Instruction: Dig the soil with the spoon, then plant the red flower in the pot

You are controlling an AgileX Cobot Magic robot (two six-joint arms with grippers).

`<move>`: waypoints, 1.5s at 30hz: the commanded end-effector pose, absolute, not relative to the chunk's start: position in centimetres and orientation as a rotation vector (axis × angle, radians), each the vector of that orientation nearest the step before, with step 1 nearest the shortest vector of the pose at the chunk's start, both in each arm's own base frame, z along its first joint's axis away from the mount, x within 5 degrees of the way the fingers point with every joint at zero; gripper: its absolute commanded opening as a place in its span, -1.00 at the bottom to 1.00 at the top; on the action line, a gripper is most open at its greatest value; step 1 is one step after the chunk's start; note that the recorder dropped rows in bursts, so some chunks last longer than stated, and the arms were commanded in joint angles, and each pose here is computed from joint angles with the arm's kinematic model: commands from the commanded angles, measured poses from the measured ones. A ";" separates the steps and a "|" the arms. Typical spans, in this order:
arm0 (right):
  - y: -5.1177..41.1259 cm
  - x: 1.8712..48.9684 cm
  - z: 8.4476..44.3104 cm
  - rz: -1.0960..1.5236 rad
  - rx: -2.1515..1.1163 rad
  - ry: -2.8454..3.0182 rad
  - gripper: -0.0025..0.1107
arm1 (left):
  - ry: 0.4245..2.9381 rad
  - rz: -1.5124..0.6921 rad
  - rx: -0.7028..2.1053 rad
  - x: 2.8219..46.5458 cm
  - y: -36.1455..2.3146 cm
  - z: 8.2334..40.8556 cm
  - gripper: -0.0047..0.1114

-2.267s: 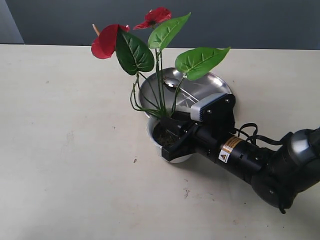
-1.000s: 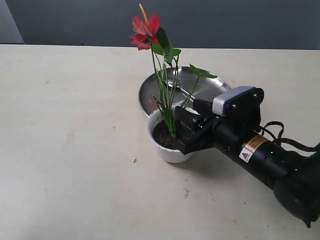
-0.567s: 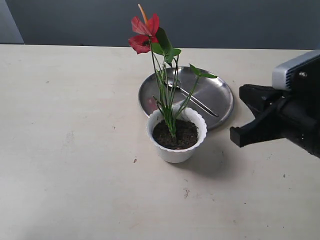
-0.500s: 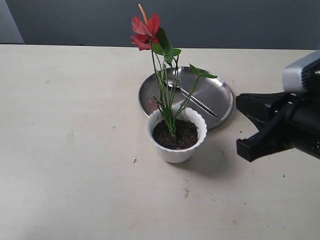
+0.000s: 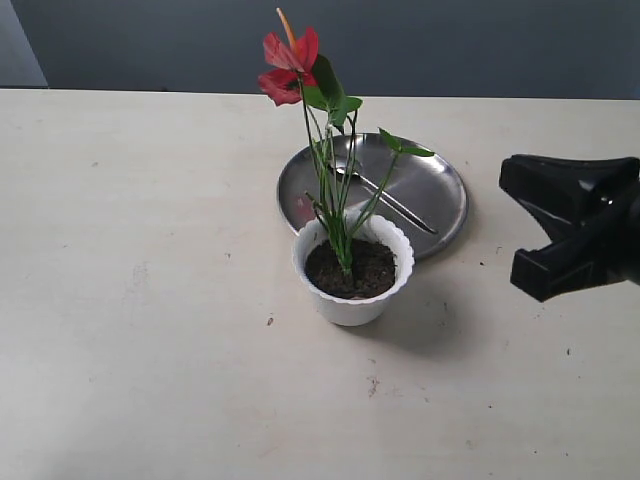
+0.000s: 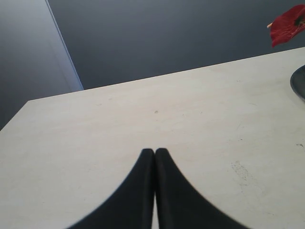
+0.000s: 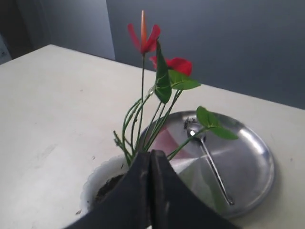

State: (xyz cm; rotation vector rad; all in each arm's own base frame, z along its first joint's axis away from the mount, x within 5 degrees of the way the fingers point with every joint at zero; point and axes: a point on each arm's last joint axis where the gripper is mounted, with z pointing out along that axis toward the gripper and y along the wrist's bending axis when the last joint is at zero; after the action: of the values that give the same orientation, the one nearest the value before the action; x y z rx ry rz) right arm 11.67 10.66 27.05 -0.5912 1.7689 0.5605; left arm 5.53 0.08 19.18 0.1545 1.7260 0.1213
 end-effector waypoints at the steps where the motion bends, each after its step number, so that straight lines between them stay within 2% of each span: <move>1: 10.4 11.9 27.7 0.535 -0.558 1.721 -0.97 | 1.719 0.121 0.151 5.5 0.1 19.1 -0.91; 9: 7.4 9.8 29.8 0.513 -0.508 1.601 -0.97 | 1.719 0.121 0.151 5.5 0.1 19.1 -0.91; 16: 4.0 7.0 30.4 0.398 -0.381 1.592 -0.97 | 1.719 0.121 0.151 5.5 0.1 19.1 -0.91; 21: 3.4 6.4 30.6 0.361 -0.343 1.566 -0.97 | 1.719 0.121 0.151 5.5 0.1 19.1 -0.91; 34: 3.1 5.6 23.7 0.355 -0.347 1.669 -0.97 | 1.719 0.121 0.151 5.5 0.1 19.1 -0.91; 40: 1.5 4.8 22.5 0.234 -0.111 1.735 -0.97 | 1.719 0.121 0.151 5.5 0.1 19.1 -0.91; 45: 1.0 4.7 21.7 0.142 -0.034 1.780 -0.97 | 1.719 0.121 0.151 5.5 0.1 19.1 -0.91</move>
State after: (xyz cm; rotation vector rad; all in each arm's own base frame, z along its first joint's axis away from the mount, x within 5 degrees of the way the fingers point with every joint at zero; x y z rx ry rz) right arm 4.64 1.30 22.36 -0.0712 1.7447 0.1854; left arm 5.53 0.08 19.18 0.1545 1.7260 0.1213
